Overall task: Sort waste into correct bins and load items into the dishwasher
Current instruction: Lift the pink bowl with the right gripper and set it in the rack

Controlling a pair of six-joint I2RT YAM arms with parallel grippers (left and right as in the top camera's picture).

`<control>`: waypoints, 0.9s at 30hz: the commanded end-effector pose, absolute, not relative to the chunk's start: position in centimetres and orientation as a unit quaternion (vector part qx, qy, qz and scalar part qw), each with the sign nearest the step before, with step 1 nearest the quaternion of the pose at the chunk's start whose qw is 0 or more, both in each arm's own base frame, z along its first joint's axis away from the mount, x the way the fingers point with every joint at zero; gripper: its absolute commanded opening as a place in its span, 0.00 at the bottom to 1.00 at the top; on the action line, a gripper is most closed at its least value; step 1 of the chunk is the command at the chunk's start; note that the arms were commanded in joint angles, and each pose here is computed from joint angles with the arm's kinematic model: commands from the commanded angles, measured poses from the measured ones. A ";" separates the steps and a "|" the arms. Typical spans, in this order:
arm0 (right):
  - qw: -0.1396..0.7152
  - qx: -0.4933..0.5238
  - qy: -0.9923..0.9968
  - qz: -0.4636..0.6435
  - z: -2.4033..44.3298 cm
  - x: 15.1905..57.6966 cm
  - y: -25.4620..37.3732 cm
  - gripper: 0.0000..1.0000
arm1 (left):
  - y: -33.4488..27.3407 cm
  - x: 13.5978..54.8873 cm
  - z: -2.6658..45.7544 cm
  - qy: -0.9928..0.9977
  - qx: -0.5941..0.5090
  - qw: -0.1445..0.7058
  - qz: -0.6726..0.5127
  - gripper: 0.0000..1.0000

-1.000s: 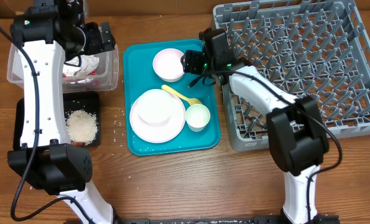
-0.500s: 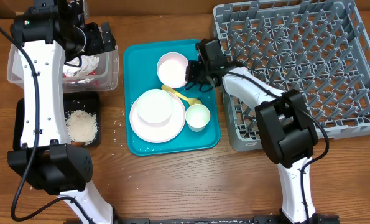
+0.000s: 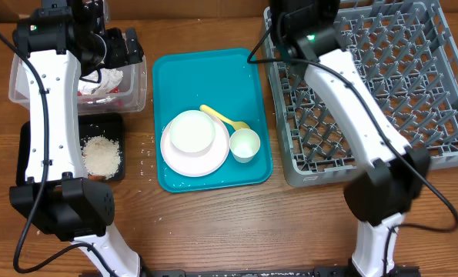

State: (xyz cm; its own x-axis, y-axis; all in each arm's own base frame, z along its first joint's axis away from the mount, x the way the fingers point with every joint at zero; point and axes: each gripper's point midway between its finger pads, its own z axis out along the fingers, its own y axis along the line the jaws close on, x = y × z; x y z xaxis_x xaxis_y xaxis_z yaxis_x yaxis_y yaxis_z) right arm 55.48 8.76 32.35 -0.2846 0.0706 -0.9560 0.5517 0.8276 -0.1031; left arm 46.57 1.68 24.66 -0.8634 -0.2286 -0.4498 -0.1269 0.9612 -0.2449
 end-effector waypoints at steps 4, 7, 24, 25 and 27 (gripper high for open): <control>0.505 0.174 0.733 -0.420 26.4 58.1 4.7 0.04 | 1.3 46.6 25.6 0.956 -0.096 0.254 -0.114 1.00; 0.477 0.149 0.738 -0.454 23.0 58.9 4.7 0.04 | 1.3 46.6 25.6 0.956 -0.096 0.254 -0.114 1.00; 0.424 0.095 0.802 -0.410 16.7 58.7 5.9 0.04 | 1.3 46.6 25.6 0.956 -0.096 0.254 -0.114 1.00; 0.424 0.094 0.803 -0.408 16.6 58.7 6.0 0.04 | 1.3 46.6 25.6 0.956 -0.096 0.254 -0.114 1.00; 0.423 0.089 0.805 -0.406 16.5 58.6 6.3 0.04 | 1.3 46.6 25.6 0.956 -0.096 0.254 -0.114 1.00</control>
State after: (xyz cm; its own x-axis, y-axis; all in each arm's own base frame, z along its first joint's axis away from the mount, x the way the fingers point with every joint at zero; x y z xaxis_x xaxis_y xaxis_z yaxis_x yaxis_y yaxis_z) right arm 58.38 5.07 17.02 -0.6229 -0.2017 -0.7559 0.5320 0.5992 -0.5983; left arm 46.55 1.68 24.65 -0.8638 -0.2286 -0.4490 -0.1269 0.9611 -0.2452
